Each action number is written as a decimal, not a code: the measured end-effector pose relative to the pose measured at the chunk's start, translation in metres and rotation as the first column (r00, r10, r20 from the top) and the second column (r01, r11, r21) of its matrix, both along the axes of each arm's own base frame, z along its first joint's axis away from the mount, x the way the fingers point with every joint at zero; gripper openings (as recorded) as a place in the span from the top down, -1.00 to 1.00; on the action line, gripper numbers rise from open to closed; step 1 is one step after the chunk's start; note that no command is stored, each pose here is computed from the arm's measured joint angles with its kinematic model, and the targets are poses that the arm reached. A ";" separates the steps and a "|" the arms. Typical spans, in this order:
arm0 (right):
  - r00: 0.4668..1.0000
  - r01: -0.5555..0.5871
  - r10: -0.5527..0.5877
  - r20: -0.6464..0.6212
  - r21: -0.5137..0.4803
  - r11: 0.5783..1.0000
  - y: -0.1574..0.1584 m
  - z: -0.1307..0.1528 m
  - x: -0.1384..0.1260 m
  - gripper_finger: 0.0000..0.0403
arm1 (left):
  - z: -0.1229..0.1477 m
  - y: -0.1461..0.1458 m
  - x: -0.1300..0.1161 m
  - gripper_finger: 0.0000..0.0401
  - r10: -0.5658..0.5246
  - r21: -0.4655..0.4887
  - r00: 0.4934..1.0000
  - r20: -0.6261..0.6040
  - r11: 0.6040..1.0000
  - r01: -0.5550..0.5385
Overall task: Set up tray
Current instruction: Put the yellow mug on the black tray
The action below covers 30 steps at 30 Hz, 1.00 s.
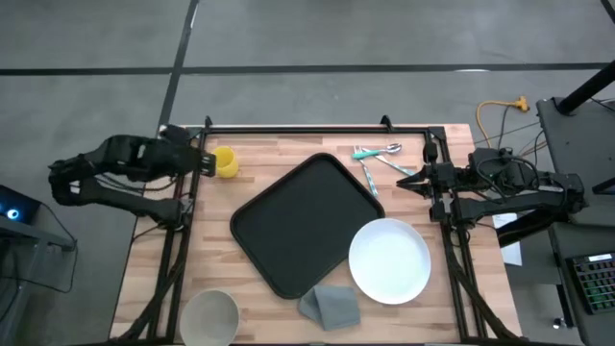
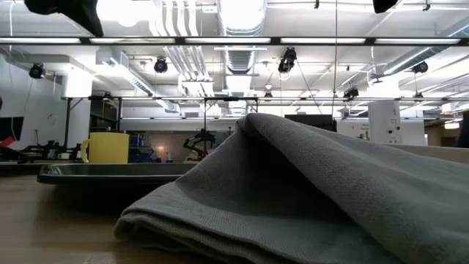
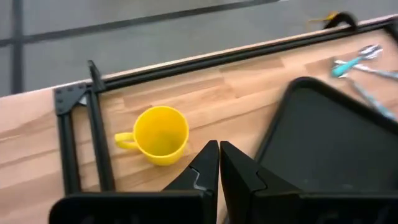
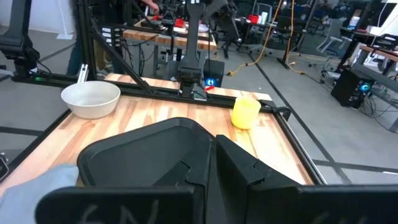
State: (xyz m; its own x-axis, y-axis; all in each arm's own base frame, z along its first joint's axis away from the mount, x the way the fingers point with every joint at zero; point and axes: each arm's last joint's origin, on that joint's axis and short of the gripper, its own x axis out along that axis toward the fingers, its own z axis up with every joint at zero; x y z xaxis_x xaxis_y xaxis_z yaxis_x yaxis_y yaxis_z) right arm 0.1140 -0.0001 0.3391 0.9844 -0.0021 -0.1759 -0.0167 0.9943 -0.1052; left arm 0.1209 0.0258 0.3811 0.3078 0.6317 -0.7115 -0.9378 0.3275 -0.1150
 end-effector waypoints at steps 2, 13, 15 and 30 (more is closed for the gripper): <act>1.000 0.000 0.000 0.000 0.000 1.000 0.000 0.000 0.000 0.91 | -0.001 0.005 0.004 1.00 0.029 -0.001 0.999 -0.020 1.000 -0.029; 1.000 0.000 0.000 0.000 0.001 1.000 0.000 0.000 0.000 0.91 | -0.019 0.044 0.014 1.00 0.142 -0.103 0.975 -0.171 0.982 -0.161; 1.000 0.000 0.000 0.000 0.000 1.000 0.000 0.000 0.000 0.91 | -0.022 0.050 0.020 1.00 0.131 -0.121 0.974 -0.183 0.981 -0.154; 1.000 0.000 0.000 0.000 0.001 1.000 0.000 0.000 0.000 0.91 | -0.057 0.117 0.055 1.00 0.013 -0.241 0.948 -0.317 0.966 -0.094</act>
State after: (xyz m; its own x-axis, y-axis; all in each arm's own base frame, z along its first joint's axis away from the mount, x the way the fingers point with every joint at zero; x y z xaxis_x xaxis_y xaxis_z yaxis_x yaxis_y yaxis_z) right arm 0.1140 -0.0001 0.3391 0.9844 -0.0017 -0.1760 -0.0169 0.9944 -0.1039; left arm 0.1758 0.1424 0.3244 0.0166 0.4300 -0.9027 -0.9551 0.2739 0.1130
